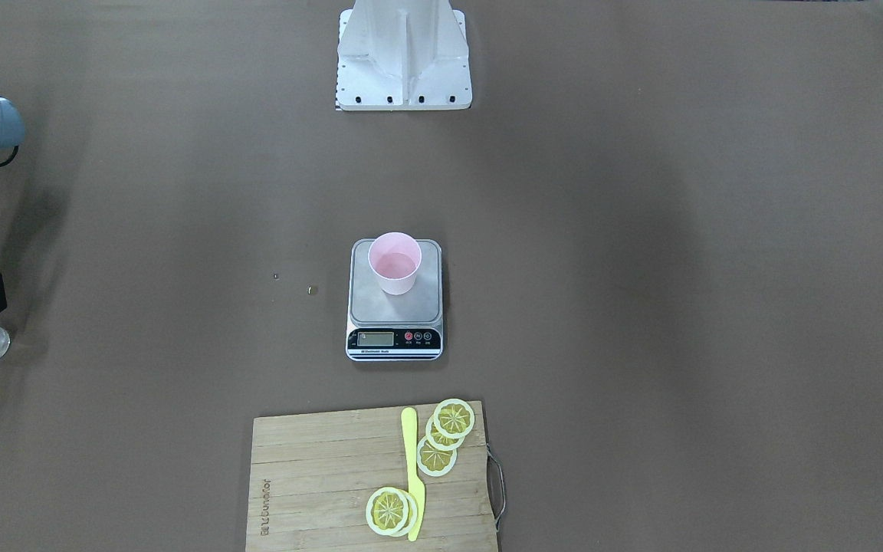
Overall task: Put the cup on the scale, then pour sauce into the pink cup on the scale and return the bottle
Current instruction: 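Grasp the bottle neck with the right gripper and lift it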
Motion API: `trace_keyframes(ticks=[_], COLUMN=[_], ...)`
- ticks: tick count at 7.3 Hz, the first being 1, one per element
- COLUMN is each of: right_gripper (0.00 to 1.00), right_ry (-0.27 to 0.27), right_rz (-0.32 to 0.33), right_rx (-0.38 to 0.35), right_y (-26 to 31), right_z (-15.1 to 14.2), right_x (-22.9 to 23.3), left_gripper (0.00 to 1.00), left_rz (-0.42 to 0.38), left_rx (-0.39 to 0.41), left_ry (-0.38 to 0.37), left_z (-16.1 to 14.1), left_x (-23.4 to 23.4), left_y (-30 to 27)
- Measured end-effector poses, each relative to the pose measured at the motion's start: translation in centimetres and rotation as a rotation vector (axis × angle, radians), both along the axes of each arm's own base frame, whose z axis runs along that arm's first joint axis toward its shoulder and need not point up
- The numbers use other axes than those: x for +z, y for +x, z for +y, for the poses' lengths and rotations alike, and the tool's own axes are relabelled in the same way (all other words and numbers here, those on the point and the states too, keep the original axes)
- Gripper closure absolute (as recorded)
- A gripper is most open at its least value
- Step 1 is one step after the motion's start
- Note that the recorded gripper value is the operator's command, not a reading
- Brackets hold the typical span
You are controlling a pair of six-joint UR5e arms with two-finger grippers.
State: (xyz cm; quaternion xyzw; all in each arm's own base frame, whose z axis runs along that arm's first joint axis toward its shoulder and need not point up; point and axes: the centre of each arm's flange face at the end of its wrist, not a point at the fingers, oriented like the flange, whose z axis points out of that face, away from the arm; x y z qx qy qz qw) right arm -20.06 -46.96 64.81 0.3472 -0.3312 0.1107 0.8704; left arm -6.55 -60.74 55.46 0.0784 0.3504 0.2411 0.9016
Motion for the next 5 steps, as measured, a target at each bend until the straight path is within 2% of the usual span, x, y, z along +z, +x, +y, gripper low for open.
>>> trace_keyframes(ticks=[5], right_gripper=[1.0], right_ry=[0.023], right_rz=[-0.03], right_rx=[-0.016], right_y=[0.1], right_z=[-0.1], right_x=[-2.2], left_gripper=[0.02], left_rz=[0.0], left_rx=[0.0], left_ry=[0.003], left_z=[0.0], left_x=[-0.1], left_y=[0.0])
